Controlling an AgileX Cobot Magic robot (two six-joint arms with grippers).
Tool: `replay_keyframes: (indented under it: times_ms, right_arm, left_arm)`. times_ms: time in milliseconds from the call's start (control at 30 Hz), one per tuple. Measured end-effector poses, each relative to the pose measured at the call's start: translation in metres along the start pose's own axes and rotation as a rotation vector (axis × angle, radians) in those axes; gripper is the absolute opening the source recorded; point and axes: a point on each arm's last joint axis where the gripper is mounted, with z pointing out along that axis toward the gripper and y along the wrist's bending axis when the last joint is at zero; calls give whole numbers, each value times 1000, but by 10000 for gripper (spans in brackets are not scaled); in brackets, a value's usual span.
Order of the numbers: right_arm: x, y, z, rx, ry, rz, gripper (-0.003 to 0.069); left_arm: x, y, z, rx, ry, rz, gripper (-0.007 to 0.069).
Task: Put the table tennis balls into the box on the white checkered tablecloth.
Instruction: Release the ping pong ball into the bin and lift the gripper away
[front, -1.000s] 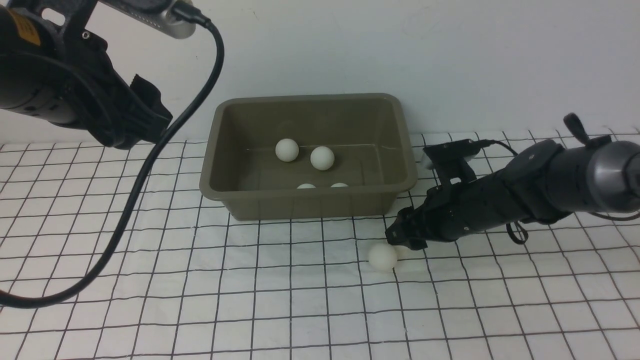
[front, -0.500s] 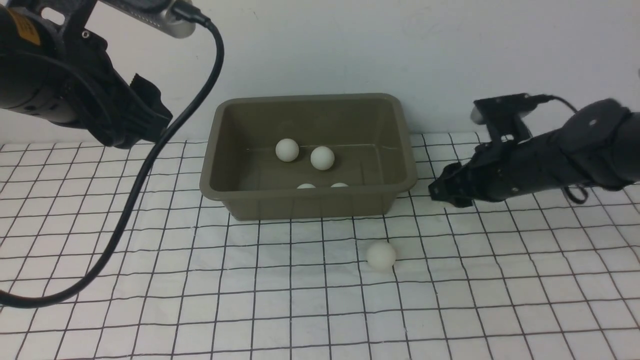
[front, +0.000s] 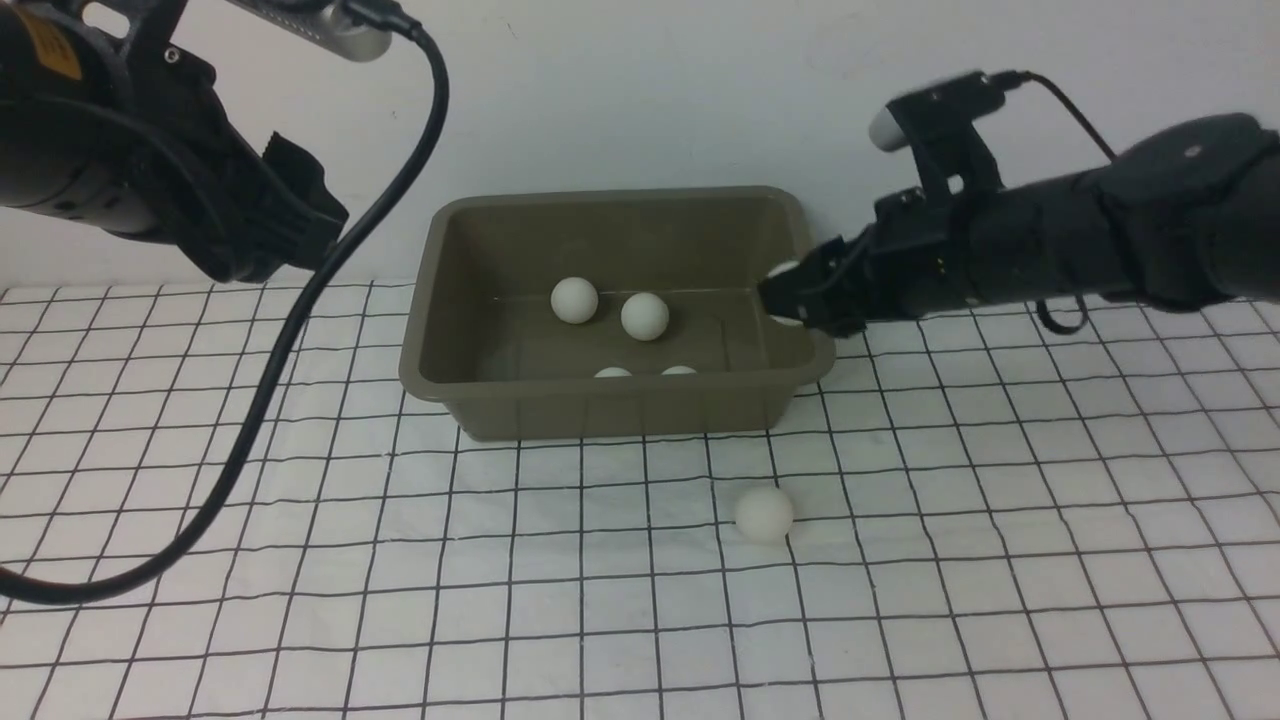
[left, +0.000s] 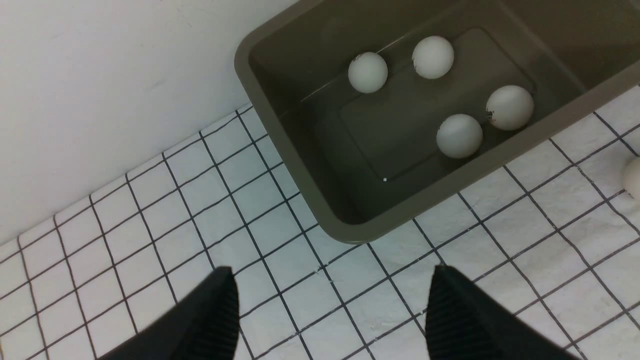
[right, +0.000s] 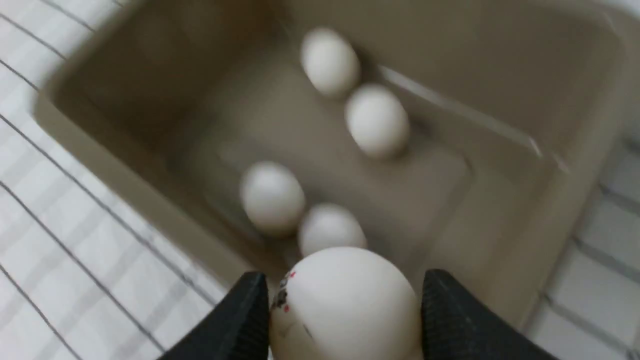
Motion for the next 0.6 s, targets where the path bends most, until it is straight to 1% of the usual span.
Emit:
replay_keyframes:
  times_ms: [67, 167, 333, 367, 467, 600]
  right_arm:
    - [-13, 2, 9, -20, -41, -12, 354]
    - [-25, -5, 27, -31, -74, -44, 354]
    - [-25, -11, 48, -63, -66, -58, 356]
    - [-22, -13, 58, -86, -51, -56, 371]
    - [-17, -15, 66, -105, -35, -50, 420]
    - [-20, -16, 61, -104, -37, -70, 461]
  left_arm:
    - [0, 0, 0, 1, -1, -1, 450]
    - [0, 0, 0, 1, -1, -1, 450]
    - [0, 0, 0, 1, -1, -1, 450]
    - [0, 0, 0, 1, -1, -1, 450]
    - [0, 0, 0, 1, -1, -1, 450]
    - [0, 0, 0, 2, -2, -2, 450]
